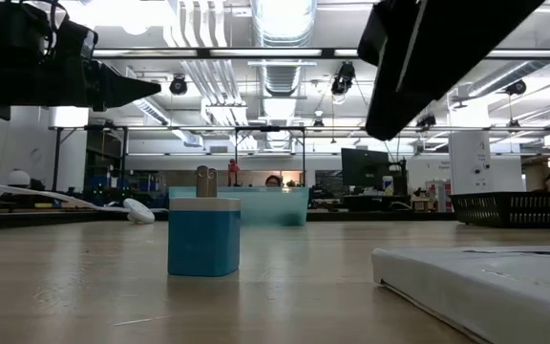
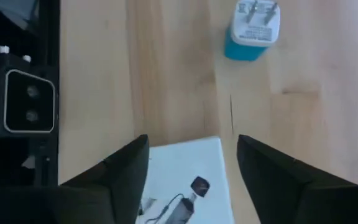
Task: Pick and place items into bin
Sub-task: Put the card reader box into the top black bin
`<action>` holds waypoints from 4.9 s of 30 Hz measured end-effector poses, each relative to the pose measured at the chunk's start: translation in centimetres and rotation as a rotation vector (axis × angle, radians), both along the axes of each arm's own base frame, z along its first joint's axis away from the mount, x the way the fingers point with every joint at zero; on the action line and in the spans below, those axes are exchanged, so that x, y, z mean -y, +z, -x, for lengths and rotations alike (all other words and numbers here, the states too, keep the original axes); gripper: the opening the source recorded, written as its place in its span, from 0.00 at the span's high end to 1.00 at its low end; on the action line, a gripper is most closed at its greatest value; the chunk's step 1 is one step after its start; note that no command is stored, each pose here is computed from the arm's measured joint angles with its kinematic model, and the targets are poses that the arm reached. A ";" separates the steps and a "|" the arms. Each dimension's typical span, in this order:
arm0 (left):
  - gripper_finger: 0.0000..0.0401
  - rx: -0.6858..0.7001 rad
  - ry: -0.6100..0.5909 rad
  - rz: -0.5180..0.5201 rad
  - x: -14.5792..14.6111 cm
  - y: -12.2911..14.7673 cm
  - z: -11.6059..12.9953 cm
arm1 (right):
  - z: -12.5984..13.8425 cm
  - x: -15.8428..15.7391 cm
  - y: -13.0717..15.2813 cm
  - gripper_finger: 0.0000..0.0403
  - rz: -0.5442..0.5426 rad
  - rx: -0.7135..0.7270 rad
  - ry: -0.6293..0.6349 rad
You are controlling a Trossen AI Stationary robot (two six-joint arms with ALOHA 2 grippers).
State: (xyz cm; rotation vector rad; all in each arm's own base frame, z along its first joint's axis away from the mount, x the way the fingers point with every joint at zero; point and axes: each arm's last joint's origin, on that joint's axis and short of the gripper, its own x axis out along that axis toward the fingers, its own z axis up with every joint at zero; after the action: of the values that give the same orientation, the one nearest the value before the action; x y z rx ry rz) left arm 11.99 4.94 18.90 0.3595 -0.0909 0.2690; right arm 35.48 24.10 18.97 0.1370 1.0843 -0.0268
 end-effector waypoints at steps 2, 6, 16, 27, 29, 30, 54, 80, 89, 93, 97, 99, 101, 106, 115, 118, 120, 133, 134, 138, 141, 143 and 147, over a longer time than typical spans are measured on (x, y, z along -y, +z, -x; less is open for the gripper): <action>0.96 0.004 0.000 -0.002 0.0 0.0 0.0 | -0.3 -0.3 -0.1 0.40 -0.027 0.002 -0.037; 0.96 0.016 0.000 -0.008 0.0 0.2 0.0 | -0.3 -0.9 -0.7 0.39 -0.051 -0.023 -0.038; 0.96 0.011 -0.001 -0.005 0.0 0.1 0.0 | -0.2 -1.1 -1.0 0.45 -0.054 -0.034 -0.044; 0.96 0.035 -0.005 0.010 0.0 0.2 0.0 | -0.5 -1.3 -0.7 0.46 -0.042 0.033 -0.060; 0.96 0.037 -0.004 0.007 0.0 0.3 0.1 | -0.5 -1.3 -0.7 0.46 -0.038 0.033 -0.053; 0.96 0.036 -0.005 0.010 0.0 0.3 0.1 | -0.5 -1.3 -0.8 0.46 -0.033 0.033 -0.044; 0.96 0.011 -0.004 0.024 -0.1 0.0 -0.1 | 0.4 -3.1 -0.6 0.53 -0.115 -0.009 0.203; 0.96 0.007 -0.005 0.027 -0.1 -0.1 -0.2 | 0.9 -4.0 -3.2 0.51 -0.141 -0.122 0.098; 0.96 0.003 -0.004 0.029 -0.1 -0.2 -0.2 | 1.1 -3.9 -3.4 0.51 -0.114 -0.140 0.119; 0.96 -0.004 -0.004 0.031 -0.1 -0.3 -0.3 | 1.2 -3.8 -3.5 0.53 -0.102 -0.156 0.120; 0.96 -0.008 -0.004 0.033 -0.1 -0.3 -0.3 | 1.4 -3.9 -3.5 0.55 -0.131 -0.176 0.134; 0.96 -0.007 -0.004 0.032 -0.1 -0.3 -0.3 | 1.4 -4.0 -3.4 0.57 -0.150 -0.190 0.144; 0.96 -0.007 -0.004 0.032 -0.1 -0.3 -0.3 | 1.4 -4.2 -3.4 0.59 -0.158 -0.180 0.149; 0.96 0.002 -0.004 0.028 -0.1 -0.2 -0.3 | 1.8 -4.0 -3.9 0.63 -0.124 -0.204 0.161; 0.96 -0.006 -0.004 0.032 -0.2 -0.3 -0.4 | 2.1 -3.5 -5.4 0.65 -0.106 -0.193 0.194; 0.96 -0.001 -0.004 0.030 -0.2 -0.3 -0.4 | 2.1 -3.5 -6.2 0.66 -0.096 -0.206 0.208; 0.96 -0.001 -0.004 0.030 -0.2 -0.3 -0.4 | 2.2 -3.4 -6.5 0.68 -0.108 -0.233 0.212; 0.96 -0.008 -0.004 0.033 -0.2 -0.4 -0.5 | 1.6 -3.0 -5.6 0.97 -0.135 -0.269 0.172; 0.96 -0.008 -0.005 0.033 -0.2 -0.4 -0.5 | 1.5 -3.0 -5.4 0.97 -0.138 -0.276 0.162; 0.96 -0.008 -0.005 0.033 -0.2 -0.3 -0.5 | 1.4 -2.3 -4.4 0.98 -0.092 -0.333 0.135; 0.96 -0.007 -0.005 0.033 -0.2 -0.3 -0.5 | 1.3 -1.8 -3.1 0.98 -0.034 -0.336 0.107; 0.96 -0.007 -0.004 0.033 -0.2 -0.3 -0.5 | 1.2 -1.4 -1.9 0.98 0.011 -0.318 0.085; 0.96 -0.007 -0.004 0.033 -0.2 -0.3 -0.5 | 1.3 -0.4 0.1 0.98 0.102 -0.277 0.008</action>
State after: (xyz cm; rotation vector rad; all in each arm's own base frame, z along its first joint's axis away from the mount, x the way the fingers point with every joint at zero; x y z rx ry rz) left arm 12.46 5.15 18.56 0.3278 -0.0807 0.2649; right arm 34.13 24.45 19.10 0.0378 1.3568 -0.0962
